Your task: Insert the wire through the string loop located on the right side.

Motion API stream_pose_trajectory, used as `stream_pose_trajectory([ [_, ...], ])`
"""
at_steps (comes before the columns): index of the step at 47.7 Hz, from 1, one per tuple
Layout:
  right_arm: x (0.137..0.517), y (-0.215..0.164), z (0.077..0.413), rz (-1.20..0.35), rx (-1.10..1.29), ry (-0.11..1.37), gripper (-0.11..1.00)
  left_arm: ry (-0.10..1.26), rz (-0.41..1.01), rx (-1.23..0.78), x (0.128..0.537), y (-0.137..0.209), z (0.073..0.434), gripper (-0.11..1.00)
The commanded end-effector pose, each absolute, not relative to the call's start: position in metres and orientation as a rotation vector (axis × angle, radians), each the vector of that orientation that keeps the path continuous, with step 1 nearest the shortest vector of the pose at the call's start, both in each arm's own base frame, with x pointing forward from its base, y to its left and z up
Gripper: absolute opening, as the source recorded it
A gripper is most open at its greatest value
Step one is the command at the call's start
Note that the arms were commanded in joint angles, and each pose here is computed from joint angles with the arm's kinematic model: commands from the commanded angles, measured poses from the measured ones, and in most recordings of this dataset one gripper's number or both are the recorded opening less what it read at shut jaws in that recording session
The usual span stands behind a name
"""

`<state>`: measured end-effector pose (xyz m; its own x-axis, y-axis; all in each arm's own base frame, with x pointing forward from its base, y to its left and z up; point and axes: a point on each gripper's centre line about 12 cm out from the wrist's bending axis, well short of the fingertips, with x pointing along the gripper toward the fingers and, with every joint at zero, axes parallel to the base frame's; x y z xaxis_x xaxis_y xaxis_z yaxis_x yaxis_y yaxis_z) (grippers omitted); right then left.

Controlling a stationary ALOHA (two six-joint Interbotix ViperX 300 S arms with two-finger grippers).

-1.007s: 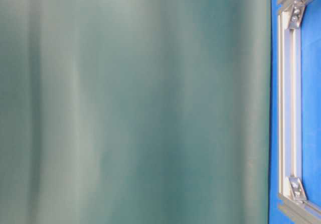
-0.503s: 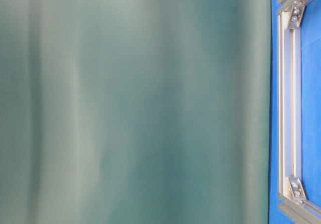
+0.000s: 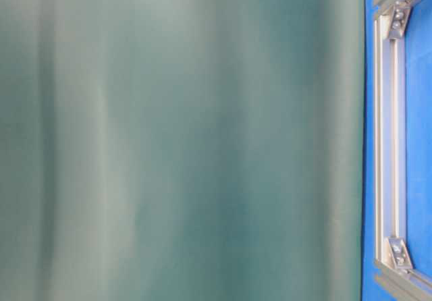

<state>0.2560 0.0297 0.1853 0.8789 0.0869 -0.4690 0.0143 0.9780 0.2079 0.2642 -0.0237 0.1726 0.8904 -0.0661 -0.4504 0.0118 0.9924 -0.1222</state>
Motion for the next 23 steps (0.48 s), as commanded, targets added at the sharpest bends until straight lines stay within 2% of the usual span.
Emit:
stream_pose_trajectory([
  [1, 0.2591, 0.0293, 0.1916, 0.038, 0.21, 0.475, 0.93, 0.443, -0.043, -0.115, 0.2689, -0.0238, 0.1804, 0.73],
  [23, 0.2591, 0.0293, 0.1916, 0.037, 0.213, 0.475, 0.93, 0.445, -0.041, -0.116, 0.2684, -0.0234, 0.1801, 0.73],
])
